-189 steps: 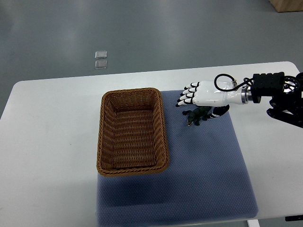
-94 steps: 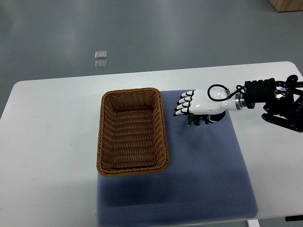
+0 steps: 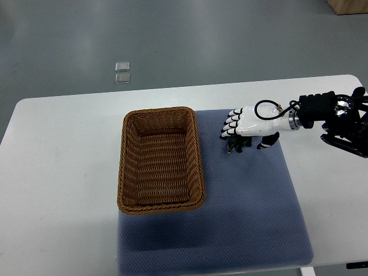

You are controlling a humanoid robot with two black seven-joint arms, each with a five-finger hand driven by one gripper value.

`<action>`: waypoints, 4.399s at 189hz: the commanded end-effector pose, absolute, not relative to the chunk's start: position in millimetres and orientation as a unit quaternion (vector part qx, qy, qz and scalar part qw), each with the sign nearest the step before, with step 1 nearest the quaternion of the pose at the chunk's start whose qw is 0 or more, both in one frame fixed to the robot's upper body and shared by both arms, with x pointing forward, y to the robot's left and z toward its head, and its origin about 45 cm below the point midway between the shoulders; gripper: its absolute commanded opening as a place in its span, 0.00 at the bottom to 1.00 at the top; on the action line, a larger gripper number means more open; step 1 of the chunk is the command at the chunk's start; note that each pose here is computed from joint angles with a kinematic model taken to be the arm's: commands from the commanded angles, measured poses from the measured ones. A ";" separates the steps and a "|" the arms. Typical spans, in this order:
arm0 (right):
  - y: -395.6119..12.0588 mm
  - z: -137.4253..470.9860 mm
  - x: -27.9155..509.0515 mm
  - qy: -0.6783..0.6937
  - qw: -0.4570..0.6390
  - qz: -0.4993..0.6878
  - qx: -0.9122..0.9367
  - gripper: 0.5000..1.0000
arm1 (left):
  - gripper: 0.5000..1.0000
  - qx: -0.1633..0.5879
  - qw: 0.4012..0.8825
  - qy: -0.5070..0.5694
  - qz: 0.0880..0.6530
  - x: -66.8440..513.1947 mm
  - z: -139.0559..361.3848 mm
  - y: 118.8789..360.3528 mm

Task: Place crocodile in brown basket with right hand
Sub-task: 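Close the right hand fingers around the green crocodile, then lift the crocodile and carry it over the wicker basket, then open the right hand to drop the crocodile into the basket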

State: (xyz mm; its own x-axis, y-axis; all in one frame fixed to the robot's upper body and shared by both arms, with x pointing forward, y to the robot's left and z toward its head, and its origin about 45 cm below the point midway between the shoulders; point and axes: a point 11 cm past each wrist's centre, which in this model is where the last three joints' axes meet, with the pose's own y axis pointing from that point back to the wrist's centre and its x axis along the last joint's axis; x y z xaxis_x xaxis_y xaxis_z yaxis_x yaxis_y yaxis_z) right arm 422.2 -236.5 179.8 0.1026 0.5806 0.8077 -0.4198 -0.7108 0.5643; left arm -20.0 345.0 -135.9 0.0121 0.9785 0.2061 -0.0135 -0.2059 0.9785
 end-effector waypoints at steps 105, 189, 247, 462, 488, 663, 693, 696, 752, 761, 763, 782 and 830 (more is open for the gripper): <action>-240.5 173.0 423.0 0.088 0.385 0.675 0.624 0.51 | 1.00 0.549 0.452 0.439 0.549 -20.0 -135.9 345.0; -239.0 172.6 422.7 0.089 0.384 0.675 0.624 0.16 | 1.00 0.549 0.452 0.439 0.549 -20.0 -135.9 345.0; -238.9 173.4 423.3 0.087 0.383 0.677 0.623 0.00 | 1.00 0.549 0.452 0.439 0.549 -20.0 -135.9 345.0; -181.5 259.3 452.0 -0.005 0.263 0.792 0.552 0.00 | 1.00 0.549 0.452 0.439 0.549 -20.0 -135.9 345.0; -145.9 258.7 439.8 0.006 0.220 0.795 0.565 0.00 | 1.00 0.549 0.452 0.439 0.549 -20.0 -135.9 345.0; -76.6 227.9 376.7 0.052 0.115 0.768 0.628 0.81 | 1.00 0.549 0.452 0.439 0.549 -20.0 -135.9 345.0; -79.7 229.4 379.3 0.042 0.118 0.766 0.631 0.84 | 1.00 0.549 0.452 0.439 0.549 -20.0 -135.9 345.0; -79.7 231.4 380.4 0.039 0.118 0.767 0.630 0.84 | 1.00 0.549 0.452 0.439 0.549 -20.0 -135.9 345.0; -110.3 247.1 413.5 -0.101 0.172 0.668 0.717 0.84 | 1.00 0.549 0.452 0.439 0.549 -20.0 -135.9 345.0; -119.2 251.1 421.7 -0.135 0.183 0.634 0.739 0.84 | 1.00 0.549 0.452 0.439 0.549 -20.0 -135.9 345.0; -121.8 251.9 423.6 -0.143 0.186 0.624 0.745 0.84 | 1.00 0.549 0.452 0.439 0.549 -20.0 -135.9 345.0; -144.3 267.2 444.9 -0.236 0.192 0.532 0.790 0.84 | 1.00 0.549 0.452 0.439 0.549 -20.0 -135.9 345.0; -209.8 274.8 477.0 -0.393 0.144 0.306 0.855 0.84 | 1.00 0.549 0.452 0.439 0.549 -20.0 -135.9 345.0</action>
State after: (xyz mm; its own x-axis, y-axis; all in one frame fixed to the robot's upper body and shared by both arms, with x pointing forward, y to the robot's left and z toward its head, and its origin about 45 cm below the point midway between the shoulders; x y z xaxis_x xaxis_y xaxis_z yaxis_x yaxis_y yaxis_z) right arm 468.9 -185.1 275.4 0.4652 -0.4350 0.7709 -0.7086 -0.7050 0.0299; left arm -20.0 345.0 -135.9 0.0121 0.9785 0.2061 -0.0135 -0.2059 0.9785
